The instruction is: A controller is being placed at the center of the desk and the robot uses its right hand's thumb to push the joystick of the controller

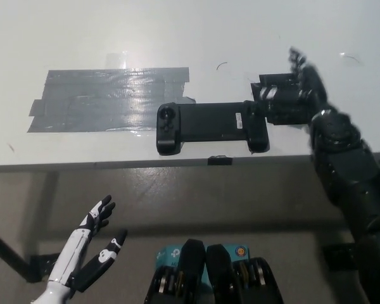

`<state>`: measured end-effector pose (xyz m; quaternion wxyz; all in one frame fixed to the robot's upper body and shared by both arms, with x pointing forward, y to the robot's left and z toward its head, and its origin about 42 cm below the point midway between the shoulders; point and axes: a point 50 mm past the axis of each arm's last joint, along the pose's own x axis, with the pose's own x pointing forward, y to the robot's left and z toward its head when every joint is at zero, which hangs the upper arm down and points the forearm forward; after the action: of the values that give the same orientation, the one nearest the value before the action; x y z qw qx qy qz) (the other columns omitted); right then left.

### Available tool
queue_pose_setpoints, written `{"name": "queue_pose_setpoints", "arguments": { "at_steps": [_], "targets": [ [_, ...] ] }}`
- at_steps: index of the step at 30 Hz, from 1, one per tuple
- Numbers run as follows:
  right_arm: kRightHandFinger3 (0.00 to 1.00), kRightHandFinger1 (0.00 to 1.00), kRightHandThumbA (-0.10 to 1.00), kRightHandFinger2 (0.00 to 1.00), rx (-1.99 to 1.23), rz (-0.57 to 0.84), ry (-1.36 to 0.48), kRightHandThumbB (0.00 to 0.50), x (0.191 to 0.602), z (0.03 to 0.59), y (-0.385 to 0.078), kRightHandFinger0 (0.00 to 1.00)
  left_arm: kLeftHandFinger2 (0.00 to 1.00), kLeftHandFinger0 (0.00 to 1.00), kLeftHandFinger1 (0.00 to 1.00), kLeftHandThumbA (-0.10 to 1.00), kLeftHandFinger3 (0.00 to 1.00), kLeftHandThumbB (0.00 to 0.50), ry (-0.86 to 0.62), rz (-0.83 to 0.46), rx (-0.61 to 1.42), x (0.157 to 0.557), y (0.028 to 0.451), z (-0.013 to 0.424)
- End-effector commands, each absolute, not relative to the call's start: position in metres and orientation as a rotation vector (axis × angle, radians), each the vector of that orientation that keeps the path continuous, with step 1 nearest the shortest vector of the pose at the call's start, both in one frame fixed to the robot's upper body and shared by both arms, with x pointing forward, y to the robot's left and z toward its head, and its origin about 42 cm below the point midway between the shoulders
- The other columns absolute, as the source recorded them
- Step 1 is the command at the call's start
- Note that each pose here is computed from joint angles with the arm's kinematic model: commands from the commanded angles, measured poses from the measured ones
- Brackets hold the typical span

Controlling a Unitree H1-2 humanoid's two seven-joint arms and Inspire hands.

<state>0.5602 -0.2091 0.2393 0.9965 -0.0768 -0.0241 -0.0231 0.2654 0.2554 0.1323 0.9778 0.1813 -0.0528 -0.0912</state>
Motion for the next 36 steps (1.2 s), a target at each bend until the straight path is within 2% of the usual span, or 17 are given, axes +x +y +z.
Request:
{"name": "queue_pose_setpoints", "arguments": {
  "at_steps": [1,5,7,8,10,13,15,16,18,21,25,26,27,29,32,36],
  "targets": [
    [1.00,1.00,1.00,1.00,-0.092,-0.103,-0.336,0.152,0.561,0.327,-0.230,1.00,1.00,1.00,1.00,0.66,1.00,0.275,-0.148,-0.203,0.370,0.266,0.257,0.144],
    [1.00,1.00,1.00,1.00,-0.073,-0.080,-0.475,0.195,0.539,0.360,-0.227,1.00,1.00,1.00,1.00,0.67,1.00,0.283,-0.140,-0.200,0.370,0.267,0.258,0.144],
    [1.00,1.00,1.00,1.00,-0.111,-0.081,-0.533,0.263,0.523,0.380,-0.225,1.00,1.00,1.00,1.00,0.67,1.00,0.279,-0.139,-0.200,0.363,0.266,0.258,0.143],
    [1.00,1.00,1.00,1.00,-0.125,-0.075,-0.551,0.274,0.516,0.387,-0.225,1.00,1.00,1.00,1.00,0.68,1.00,0.265,-0.145,-0.203,0.384,0.266,0.258,0.143],
    [1.00,1.00,1.00,1.00,-0.130,-0.062,-0.617,0.261,0.502,0.401,-0.223,1.00,1.00,1.00,1.00,0.70,1.00,0.276,-0.139,-0.193,0.398,0.266,0.258,0.143],
    [1.00,1.00,1.00,1.00,-0.118,-0.046,-0.723,0.271,0.470,0.421,-0.219,1.00,1.00,1.00,1.00,0.69,1.00,0.273,-0.144,-0.196,0.386,0.268,0.256,0.144],
    [1.00,1.00,1.00,1.00,-0.120,-0.031,-0.750,0.263,0.455,0.425,-0.217,1.00,1.00,1.00,1.00,0.67,1.00,0.265,-0.147,-0.199,0.382,0.269,0.256,0.145],
    [1.00,1.00,1.00,1.00,-0.120,-0.013,-0.773,0.280,0.442,0.425,-0.214,1.00,1.00,1.00,1.00,0.67,1.00,0.267,-0.153,-0.198,0.378,0.271,0.257,0.146],
    [1.00,1.00,1.00,1.00,-0.110,0.008,-0.788,0.278,0.428,0.422,-0.212,1.00,1.00,1.00,1.00,0.67,1.00,0.268,-0.159,-0.198,0.380,0.274,0.257,0.148],
    [1.00,1.00,1.00,1.00,-0.100,0.077,-0.822,0.252,0.382,0.401,-0.200,1.00,1.00,1.00,1.00,0.70,1.00,0.267,-0.180,-0.196,0.392,0.282,0.258,0.153],
    [1.00,1.00,1.00,1.00,-0.136,0.158,-0.852,0.271,0.349,0.373,-0.190,1.00,1.00,1.00,1.00,0.73,1.00,0.263,-0.191,-0.197,0.400,0.289,0.259,0.158],
    [1.00,1.00,1.00,1.00,-0.176,0.190,-0.849,0.230,0.333,0.352,-0.187,1.00,1.00,1.00,1.00,0.74,1.00,0.239,-0.201,-0.201,0.413,0.290,0.260,0.159],
    [1.00,1.00,1.00,1.00,-0.182,0.200,-0.847,0.225,0.329,0.347,-0.186,1.00,1.00,1.00,1.00,0.74,1.00,0.237,-0.202,-0.202,0.411,0.290,0.260,0.159],
    [1.00,1.00,1.00,1.00,-0.224,0.219,-0.803,0.185,0.313,0.318,-0.182,1.00,1.00,1.00,1.00,0.75,1.00,0.236,-0.205,-0.199,0.410,0.292,0.260,0.158],
    [1.00,1.00,1.00,1.00,-0.261,0.212,-0.699,0.213,0.304,0.280,-0.180,1.00,1.00,1.00,1.00,0.76,1.00,0.231,-0.200,-0.196,0.410,0.291,0.261,0.155],
    [1.00,1.00,1.00,1.00,-0.263,0.235,-0.533,0.218,0.301,0.230,-0.183,1.00,1.00,1.00,1.00,0.78,1.00,0.215,-0.197,-0.198,0.410,0.291,0.261,0.152]
  ]
}}
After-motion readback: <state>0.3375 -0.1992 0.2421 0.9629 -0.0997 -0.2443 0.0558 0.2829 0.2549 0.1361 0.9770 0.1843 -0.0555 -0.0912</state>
